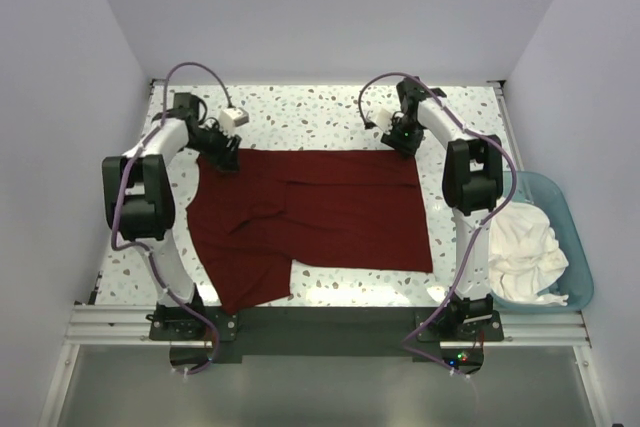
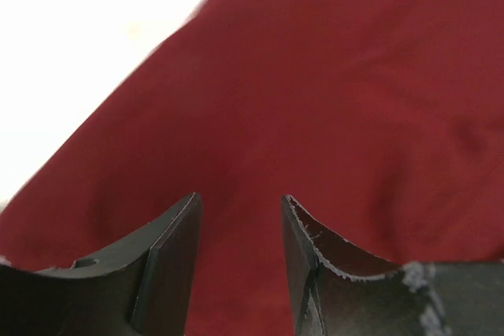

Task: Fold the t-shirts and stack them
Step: Fold the tshirt

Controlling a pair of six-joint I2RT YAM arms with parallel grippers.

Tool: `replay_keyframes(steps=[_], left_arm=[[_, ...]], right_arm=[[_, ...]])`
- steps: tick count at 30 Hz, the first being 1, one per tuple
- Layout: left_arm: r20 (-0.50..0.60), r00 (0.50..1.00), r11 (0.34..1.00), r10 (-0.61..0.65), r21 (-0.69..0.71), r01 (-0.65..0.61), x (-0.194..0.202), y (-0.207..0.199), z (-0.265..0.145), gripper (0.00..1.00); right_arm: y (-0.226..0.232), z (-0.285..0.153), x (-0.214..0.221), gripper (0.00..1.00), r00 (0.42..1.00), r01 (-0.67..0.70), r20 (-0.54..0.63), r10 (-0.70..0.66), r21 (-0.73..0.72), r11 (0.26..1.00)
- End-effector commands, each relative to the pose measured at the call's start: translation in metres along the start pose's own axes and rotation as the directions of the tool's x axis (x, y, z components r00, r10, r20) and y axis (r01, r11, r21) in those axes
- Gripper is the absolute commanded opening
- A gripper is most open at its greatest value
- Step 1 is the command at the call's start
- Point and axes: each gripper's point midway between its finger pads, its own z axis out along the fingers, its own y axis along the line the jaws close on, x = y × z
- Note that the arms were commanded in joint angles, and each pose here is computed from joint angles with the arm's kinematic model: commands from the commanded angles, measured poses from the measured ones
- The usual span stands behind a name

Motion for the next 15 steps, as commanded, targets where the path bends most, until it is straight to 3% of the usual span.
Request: replay_keyframes(steps=[1,7,15], left_arm=[[0.104,0.965,0.964,0.242,0.084,-0.251,-0.037,-0.053,-0.002,0.5],[0.132,0.896,0.867,0.424,0.228,-0.444,-0.031,-0.144,0.019,0.49],[0.156,0.823,0.775,0.546,0.279,-0.567,-0.031,-0.206,0.067,0.48]], right_arm=[[-0.01,-0.004,-0.002,0.33,0.999,0.045,-0.002,-0.045,0.037,0.998],[-0.013,-0.006,-0.004,0.34,0.999,0.039,0.009,-0.04,0.048,0.998],[-0.017,-0.018,-0.013,0.36,0.998,0.029,0.052,-0.031,0.041,0.999]])
